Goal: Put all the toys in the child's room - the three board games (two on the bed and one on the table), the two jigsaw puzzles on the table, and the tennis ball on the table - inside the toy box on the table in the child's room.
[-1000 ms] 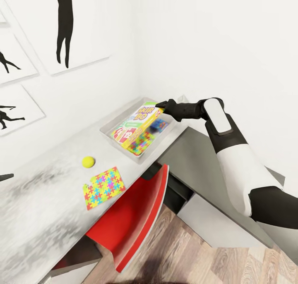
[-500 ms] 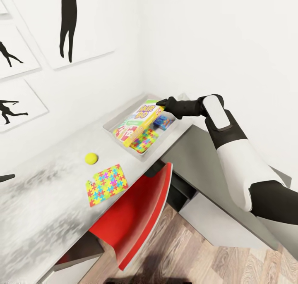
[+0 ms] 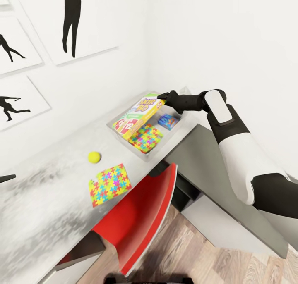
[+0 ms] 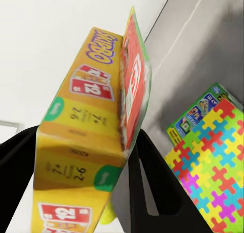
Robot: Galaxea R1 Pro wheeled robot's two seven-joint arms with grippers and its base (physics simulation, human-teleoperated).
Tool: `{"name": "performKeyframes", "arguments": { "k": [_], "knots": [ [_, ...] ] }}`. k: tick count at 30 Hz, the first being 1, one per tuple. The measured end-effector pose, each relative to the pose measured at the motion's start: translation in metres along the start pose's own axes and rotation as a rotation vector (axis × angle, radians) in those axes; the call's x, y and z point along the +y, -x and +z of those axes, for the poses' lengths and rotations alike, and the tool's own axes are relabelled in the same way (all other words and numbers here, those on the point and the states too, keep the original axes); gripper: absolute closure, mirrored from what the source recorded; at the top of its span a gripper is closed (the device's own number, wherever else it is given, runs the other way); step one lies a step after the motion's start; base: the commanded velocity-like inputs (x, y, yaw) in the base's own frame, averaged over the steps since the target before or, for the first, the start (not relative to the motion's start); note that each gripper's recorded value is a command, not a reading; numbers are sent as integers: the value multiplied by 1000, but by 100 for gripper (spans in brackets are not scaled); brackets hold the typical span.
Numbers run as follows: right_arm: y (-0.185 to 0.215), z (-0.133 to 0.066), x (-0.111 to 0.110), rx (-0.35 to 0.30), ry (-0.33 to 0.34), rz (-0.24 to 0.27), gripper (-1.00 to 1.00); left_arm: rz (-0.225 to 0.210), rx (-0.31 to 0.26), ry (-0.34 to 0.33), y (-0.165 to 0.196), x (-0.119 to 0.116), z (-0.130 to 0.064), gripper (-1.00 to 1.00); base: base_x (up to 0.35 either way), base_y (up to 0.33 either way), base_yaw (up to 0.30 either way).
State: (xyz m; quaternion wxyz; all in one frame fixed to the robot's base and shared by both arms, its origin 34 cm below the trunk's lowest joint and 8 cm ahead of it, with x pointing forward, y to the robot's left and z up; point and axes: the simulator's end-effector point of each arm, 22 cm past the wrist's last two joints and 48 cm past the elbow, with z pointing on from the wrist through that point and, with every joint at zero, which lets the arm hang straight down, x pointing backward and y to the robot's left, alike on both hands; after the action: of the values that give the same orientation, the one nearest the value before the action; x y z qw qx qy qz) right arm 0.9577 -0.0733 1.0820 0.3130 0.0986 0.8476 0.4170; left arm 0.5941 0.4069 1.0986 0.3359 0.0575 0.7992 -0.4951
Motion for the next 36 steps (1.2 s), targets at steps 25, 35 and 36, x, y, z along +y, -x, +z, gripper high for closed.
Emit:
{"name": "performKeyframes", "arguments": {
  "k": [25, 35, 36],
  "knots": [
    [2, 5, -49, 3, -55, 28, 100, -36, 18, 8, -9, 17, 8, -100, 17, -19, 73],
    [18, -9, -89, -26, -106, 47, 100, -49, 26, 12, -13, 23, 11, -100, -63, 0, 54],
    [18, -9, -91, -27, -107, 50, 100, -51, 27, 12, -13, 24, 11, -100, -46, 0, 11]
  ]
}}
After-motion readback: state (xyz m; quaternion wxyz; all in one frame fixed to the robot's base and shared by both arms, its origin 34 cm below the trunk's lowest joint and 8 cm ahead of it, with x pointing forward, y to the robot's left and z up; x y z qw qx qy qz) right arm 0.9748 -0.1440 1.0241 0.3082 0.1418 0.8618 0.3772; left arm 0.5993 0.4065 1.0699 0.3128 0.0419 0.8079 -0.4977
